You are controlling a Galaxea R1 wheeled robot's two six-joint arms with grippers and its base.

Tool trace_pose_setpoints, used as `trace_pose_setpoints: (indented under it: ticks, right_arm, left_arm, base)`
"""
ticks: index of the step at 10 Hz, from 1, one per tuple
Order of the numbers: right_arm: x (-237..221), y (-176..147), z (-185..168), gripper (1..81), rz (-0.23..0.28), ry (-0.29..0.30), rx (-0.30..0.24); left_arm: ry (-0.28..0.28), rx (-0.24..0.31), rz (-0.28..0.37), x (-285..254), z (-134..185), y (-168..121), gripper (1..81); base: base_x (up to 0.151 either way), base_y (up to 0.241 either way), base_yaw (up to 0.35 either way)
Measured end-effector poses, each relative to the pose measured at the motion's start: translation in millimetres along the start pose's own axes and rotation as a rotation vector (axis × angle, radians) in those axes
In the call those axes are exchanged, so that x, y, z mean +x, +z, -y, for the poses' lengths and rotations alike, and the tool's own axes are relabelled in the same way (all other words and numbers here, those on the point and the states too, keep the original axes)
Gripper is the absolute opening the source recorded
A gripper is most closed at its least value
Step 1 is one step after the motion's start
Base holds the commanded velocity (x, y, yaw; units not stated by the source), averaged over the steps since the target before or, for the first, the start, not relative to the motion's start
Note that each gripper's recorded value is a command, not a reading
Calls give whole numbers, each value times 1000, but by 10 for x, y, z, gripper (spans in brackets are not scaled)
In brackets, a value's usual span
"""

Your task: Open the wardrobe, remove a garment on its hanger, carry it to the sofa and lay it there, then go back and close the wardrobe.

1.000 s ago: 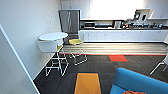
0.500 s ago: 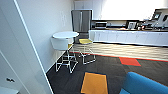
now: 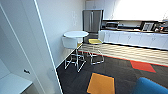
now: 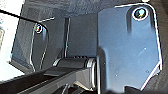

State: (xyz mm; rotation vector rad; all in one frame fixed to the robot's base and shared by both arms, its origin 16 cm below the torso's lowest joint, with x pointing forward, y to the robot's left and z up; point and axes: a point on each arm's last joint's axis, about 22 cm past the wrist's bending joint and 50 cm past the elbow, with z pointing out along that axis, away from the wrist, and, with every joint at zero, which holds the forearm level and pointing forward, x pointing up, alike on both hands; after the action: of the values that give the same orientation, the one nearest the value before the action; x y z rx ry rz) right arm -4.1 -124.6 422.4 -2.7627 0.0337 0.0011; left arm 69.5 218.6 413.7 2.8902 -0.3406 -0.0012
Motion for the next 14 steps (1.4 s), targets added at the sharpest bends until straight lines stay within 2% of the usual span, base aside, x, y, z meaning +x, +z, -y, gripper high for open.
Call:
trace_pose_setpoints:
  ticks: [4,7,14]
  right_arm:
    - [7,-3,-14,811,1,-1,-2]
    - [-58,-12,-61,811,11,1,-12]
    - [-54,-17,-83,811,9,1,-15]
  left_arm:
    - [-6,-1,-1,-1,-2,0,811]
    - [-4,-24,-2,4,-151,26,811]
    - [-5,-22,3,-25,-140,25,811]
  base:
    - [0,0,296]
    - [0,0,294]
    - [0,0,291]
